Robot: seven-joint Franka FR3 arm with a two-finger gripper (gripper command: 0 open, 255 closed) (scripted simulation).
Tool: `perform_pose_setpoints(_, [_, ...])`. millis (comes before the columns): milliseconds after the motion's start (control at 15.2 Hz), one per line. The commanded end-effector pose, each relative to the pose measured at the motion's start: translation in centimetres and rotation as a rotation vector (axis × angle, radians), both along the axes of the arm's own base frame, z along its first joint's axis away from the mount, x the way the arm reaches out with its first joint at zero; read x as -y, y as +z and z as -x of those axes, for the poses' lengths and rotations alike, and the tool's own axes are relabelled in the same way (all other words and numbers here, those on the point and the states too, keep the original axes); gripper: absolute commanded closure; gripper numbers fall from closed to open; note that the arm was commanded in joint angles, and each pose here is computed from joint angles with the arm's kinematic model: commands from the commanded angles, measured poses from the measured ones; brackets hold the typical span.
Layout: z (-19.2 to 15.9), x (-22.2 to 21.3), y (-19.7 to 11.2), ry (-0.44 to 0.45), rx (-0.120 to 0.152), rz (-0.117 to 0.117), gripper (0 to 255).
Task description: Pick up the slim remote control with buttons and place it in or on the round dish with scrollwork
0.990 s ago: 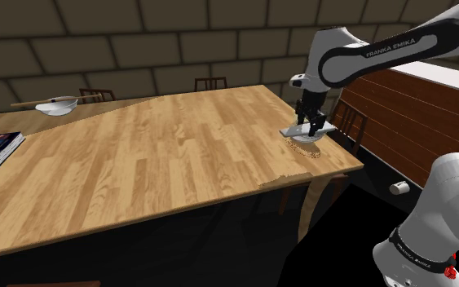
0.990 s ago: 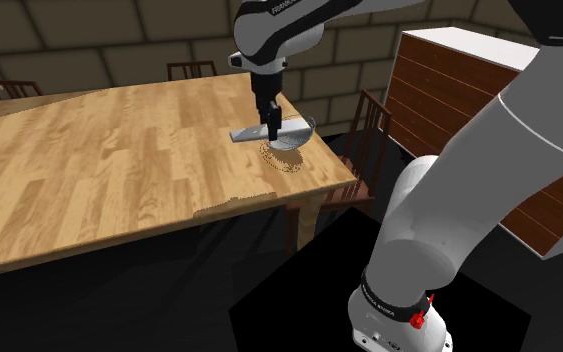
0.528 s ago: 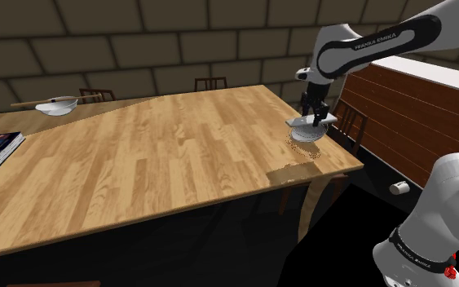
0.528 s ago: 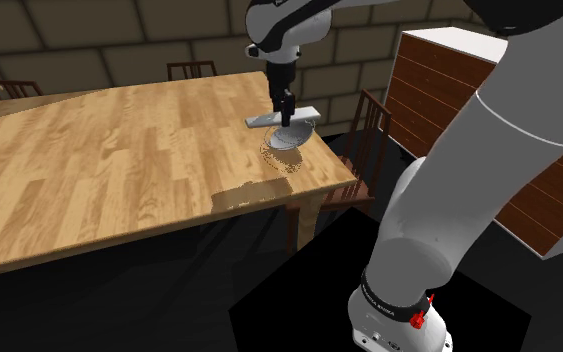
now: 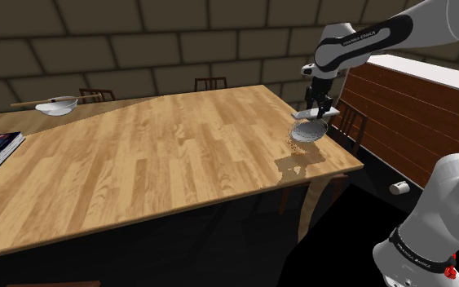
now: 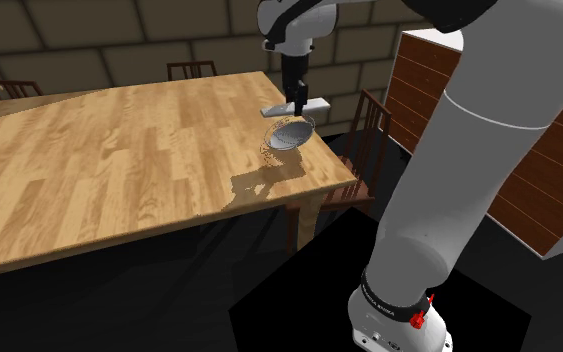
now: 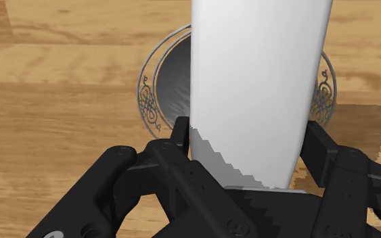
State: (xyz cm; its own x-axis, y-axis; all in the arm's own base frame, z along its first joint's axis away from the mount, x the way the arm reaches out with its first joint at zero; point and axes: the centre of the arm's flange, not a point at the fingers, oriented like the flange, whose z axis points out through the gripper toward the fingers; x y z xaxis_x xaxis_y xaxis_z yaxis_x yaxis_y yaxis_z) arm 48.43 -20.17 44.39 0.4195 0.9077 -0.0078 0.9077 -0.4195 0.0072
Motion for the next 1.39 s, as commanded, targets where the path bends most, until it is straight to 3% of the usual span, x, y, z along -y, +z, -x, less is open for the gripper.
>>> perform_pose_setpoints(0, [-0.1,0.3,-0.9,0.001,0.001,0.000,255])
perform_pose_setpoints(660, [-0.1,0.3,-6.5,0.001,0.001,0.000,255])
perform_pose_setpoints(1188, [-0.1,0.3,-6.5,0.001,0.001,0.000,255])
perform_pose_setpoints(1254, [-0.1,0.3,-6.5,0.001,0.001,0.000,0])
perform_pose_setpoints(1320, [-0.1,0.3,-6.5,0.001,0.001,0.000,0])
